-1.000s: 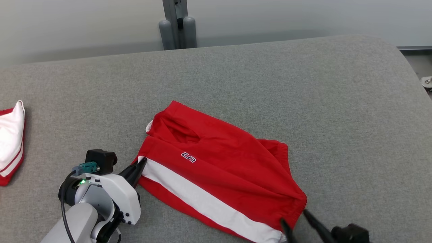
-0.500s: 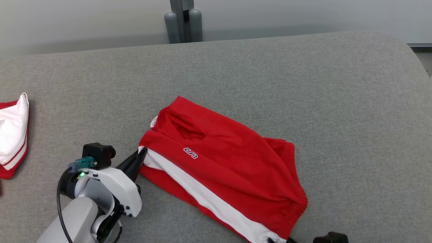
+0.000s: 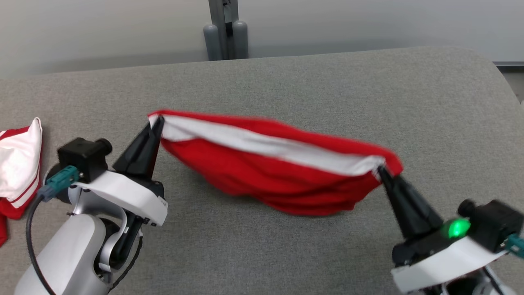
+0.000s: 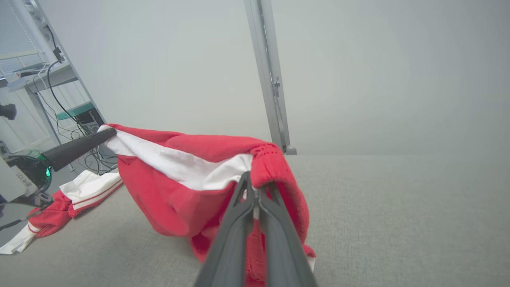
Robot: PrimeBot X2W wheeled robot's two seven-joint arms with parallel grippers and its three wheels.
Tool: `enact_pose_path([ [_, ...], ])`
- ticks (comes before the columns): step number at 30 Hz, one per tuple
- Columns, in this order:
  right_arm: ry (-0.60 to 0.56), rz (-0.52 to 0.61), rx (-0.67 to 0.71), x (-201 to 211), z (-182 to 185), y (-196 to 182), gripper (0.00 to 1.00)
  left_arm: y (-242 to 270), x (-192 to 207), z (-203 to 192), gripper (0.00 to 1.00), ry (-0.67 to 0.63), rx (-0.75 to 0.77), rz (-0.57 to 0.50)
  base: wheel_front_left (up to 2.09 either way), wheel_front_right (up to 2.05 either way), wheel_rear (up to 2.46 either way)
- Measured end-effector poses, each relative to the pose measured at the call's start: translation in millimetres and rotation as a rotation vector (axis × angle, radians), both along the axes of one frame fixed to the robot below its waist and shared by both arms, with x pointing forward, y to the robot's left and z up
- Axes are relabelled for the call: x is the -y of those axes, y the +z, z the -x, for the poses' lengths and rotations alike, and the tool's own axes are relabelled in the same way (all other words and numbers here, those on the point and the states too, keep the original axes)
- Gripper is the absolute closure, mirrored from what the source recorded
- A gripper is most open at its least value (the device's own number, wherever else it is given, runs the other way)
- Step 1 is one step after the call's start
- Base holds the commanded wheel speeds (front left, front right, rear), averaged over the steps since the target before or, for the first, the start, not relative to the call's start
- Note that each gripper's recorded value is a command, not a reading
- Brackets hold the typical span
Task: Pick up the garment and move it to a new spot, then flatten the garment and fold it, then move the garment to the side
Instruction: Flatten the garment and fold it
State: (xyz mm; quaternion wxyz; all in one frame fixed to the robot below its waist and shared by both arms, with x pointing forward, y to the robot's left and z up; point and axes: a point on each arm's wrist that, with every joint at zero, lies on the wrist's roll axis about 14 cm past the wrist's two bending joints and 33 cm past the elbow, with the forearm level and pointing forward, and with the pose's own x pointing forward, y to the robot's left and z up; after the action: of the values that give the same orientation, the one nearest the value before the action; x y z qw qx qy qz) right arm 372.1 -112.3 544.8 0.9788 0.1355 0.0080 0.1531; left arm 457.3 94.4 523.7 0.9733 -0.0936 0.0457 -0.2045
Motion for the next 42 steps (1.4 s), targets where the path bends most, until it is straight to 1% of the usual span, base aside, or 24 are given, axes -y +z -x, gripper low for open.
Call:
enact_pose_path([
  [4, -0.026, 0.013, 0.169, 10, -15, 49, 1.0, 53, -5, 2, 1.0, 0.061, 0.151, 0.067, 0.0, 0.0, 0.0],
  [5, -0.027, 0.013, 0.204, 11, -18, 59, 1.0, 64, -5, 5, 1.0, 0.064, 0.185, 0.069, 0.0, 0.0, 0.0],
  [11, -0.012, 0.036, 0.348, 11, -29, 98, 1.0, 131, -2, 33, 1.0, 0.078, 0.403, 0.117, 0.0, 0.0, 0.0],
  [13, -0.009, 0.05, 0.391, 12, -31, 109, 1.0, 154, -4, 49, 1.0, 0.092, 0.482, 0.132, 0.0, 0.0, 0.0],
  [15, -0.003, 0.055, 0.399, 11, -32, 112, 1.0, 170, -5, 60, 1.0, 0.095, 0.535, 0.137, 0.0, 0.0, 0.0],
  [19, 0.001, 0.056, 0.406, 10, -33, 114, 1.0, 186, -7, 72, 1.0, 0.101, 0.589, 0.143, 0.0, 0.0, 0.0],
  [24, -0.011, 0.047, 0.424, 12, -40, 121, 1.0, 194, -9, 70, 1.0, 0.104, 0.607, 0.133, 0.0, 0.0, 0.0],
  [27, -0.019, 0.044, 0.424, 13, -53, 122, 1.0, 198, -5, 57, 1.0, 0.071, 0.61, 0.12, 0.0, 0.0, 0.0],
  [31, -0.012, 0.039, 0.417, 12, -79, 122, 1.0, 193, 0, 22, 1.0, 0.024, 0.57, 0.085, 0.0, 0.0, 0.0],
  [33, -0.006, 0.062, 0.405, 11, -97, 120, 1.0, 188, 4, -1, 1.0, 0.006, 0.542, 0.068, 0.0, 0.0, 0.0],
  [36, 0.0, 0.075, 0.378, 10, -126, 116, 1.0, 176, 13, -35, 1.0, -0.048, 0.487, 0.003, 0.0, 0.0, 0.0],
  [37, 0.004, 0.079, 0.375, 9, -136, 117, 1.0, 177, 16, -45, 1.0, -0.057, 0.482, 0.006, 0.0, 0.0, 0.0],
  [40, 0.002, 0.097, 0.364, 10, -169, 117, 1.0, 174, 20, -80, 1.0, -0.069, 0.457, -0.018, 0.0, 0.0, 0.0],
  [42, 0.001, 0.111, 0.353, 9, -191, 115, 1.0, 173, 17, -105, 1.0, -0.053, 0.443, -0.031, 0.0, 0.0, 0.0],
])
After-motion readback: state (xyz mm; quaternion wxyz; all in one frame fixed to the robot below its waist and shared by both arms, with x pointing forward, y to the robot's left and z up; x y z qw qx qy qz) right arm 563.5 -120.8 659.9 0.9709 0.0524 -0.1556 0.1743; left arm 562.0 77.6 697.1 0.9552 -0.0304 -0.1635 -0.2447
